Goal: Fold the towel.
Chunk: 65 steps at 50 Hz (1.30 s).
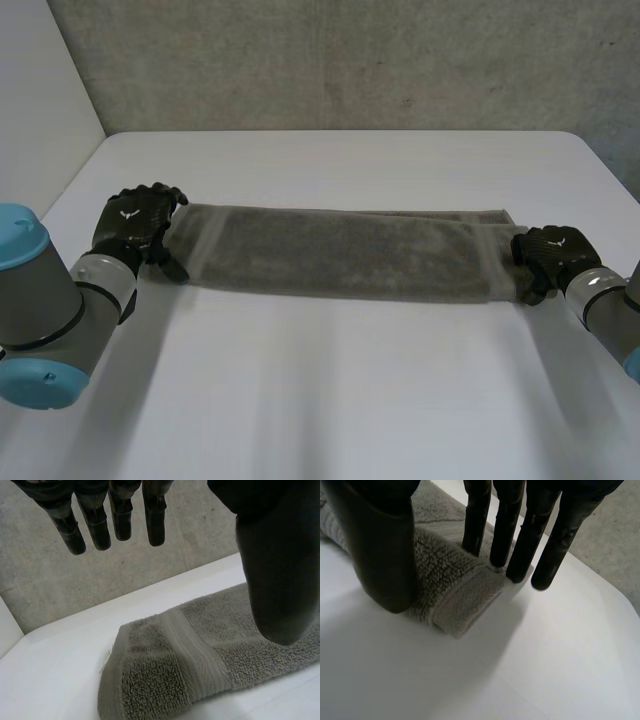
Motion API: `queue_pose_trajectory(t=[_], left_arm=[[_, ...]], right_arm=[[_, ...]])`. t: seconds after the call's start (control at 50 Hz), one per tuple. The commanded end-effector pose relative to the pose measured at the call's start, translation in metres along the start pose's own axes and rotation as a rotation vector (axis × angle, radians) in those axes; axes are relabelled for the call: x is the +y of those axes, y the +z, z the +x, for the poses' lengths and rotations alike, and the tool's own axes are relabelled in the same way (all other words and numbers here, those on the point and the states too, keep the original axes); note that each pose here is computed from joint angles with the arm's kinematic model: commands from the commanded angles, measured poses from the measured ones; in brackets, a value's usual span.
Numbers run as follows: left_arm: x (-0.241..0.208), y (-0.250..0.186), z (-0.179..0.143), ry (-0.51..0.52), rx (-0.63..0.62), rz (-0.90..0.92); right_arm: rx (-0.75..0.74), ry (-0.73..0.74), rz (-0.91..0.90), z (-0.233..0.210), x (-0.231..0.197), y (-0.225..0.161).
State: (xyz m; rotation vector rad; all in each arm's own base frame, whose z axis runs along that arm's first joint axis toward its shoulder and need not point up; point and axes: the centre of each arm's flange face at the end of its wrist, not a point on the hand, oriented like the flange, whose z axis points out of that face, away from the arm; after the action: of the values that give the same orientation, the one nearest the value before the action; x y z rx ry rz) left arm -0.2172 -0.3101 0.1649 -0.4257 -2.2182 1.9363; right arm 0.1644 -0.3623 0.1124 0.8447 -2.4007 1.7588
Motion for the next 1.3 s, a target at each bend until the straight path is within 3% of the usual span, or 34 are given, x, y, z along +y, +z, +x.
queue_pose_trajectory(t=[0.02, 0.24, 0.38, 0.46, 0.56, 0.6, 0.64, 0.7, 0.74, 0.76, 0.8, 0.82, 0.86, 0.88, 0.94, 1.0, 1.14, 1.3], left_arm=[[0.003, -0.001, 0.0, 0.0, 0.0, -0.005], [0.003, -0.001, -0.001, -0.001, -0.003, -0.005], [0.001, -0.001, -0.002, -0.002, -0.008, 0.001], [-0.001, -0.001, -0.003, -0.002, -0.01, 0.007], [-0.002, -0.002, -0.003, -0.002, -0.008, 0.007], [-0.001, -0.002, -0.002, -0.002, -0.008, 0.006], [-0.001, -0.002, -0.002, -0.002, -0.007, 0.004], [0.0, -0.003, -0.002, -0.001, -0.005, 0.001], [0.0, -0.003, -0.002, -0.001, -0.005, 0.001], [0.0, -0.003, -0.002, -0.001, -0.005, 0.001], [0.001, -0.003, -0.002, -0.001, -0.005, 0.001], [0.001, -0.003, -0.002, -0.001, -0.005, 0.003], [0.001, -0.003, -0.001, 0.0, -0.004, 0.003], [0.002, -0.003, -0.001, -0.001, -0.003, 0.0], [0.003, -0.002, -0.001, 0.001, -0.003, -0.002], [0.005, -0.003, -0.001, 0.0, -0.003, -0.009], [0.005, -0.003, -0.001, 0.002, -0.004, -0.009], [0.005, -0.003, -0.001, 0.008, -0.003, -0.008]], right_arm=[[0.003, 0.003, -0.009, 0.002, 0.005, 0.006], [0.048, -0.01, -0.02, 0.023, 0.009, 0.009], [0.209, -0.005, 0.006, 0.089, -0.003, -0.002], [0.302, -0.1, 0.062, 0.139, -0.027, -0.008], [0.288, -0.178, 0.096, 0.152, -0.063, -0.012], [0.262, -0.186, 0.114, 0.145, -0.078, -0.013], [0.159, -0.203, 0.17, 0.104, -0.111, -0.015], [0.092, -0.215, 0.205, 0.075, -0.126, -0.017], [-0.038, -0.258, 0.285, 0.009, -0.15, -0.023], [-0.039, -0.258, 0.286, 0.008, -0.15, -0.023], [-0.173, -0.295, 0.357, -0.062, -0.164, -0.032], [-0.174, -0.295, 0.357, -0.062, -0.164, -0.032], [-0.282, -0.329, 0.422, -0.132, -0.172, -0.043], [-0.282, -0.33, 0.422, -0.133, -0.172, -0.043], [-0.395, -0.368, 0.483, -0.219, -0.166, -0.061], [-0.428, -0.381, 0.474, -0.252, -0.15, -0.06], [-0.397, -0.379, 0.447, -0.254, -0.144, -0.055], [-0.228, -0.29, 0.276, -0.175, -0.132, -0.051]])
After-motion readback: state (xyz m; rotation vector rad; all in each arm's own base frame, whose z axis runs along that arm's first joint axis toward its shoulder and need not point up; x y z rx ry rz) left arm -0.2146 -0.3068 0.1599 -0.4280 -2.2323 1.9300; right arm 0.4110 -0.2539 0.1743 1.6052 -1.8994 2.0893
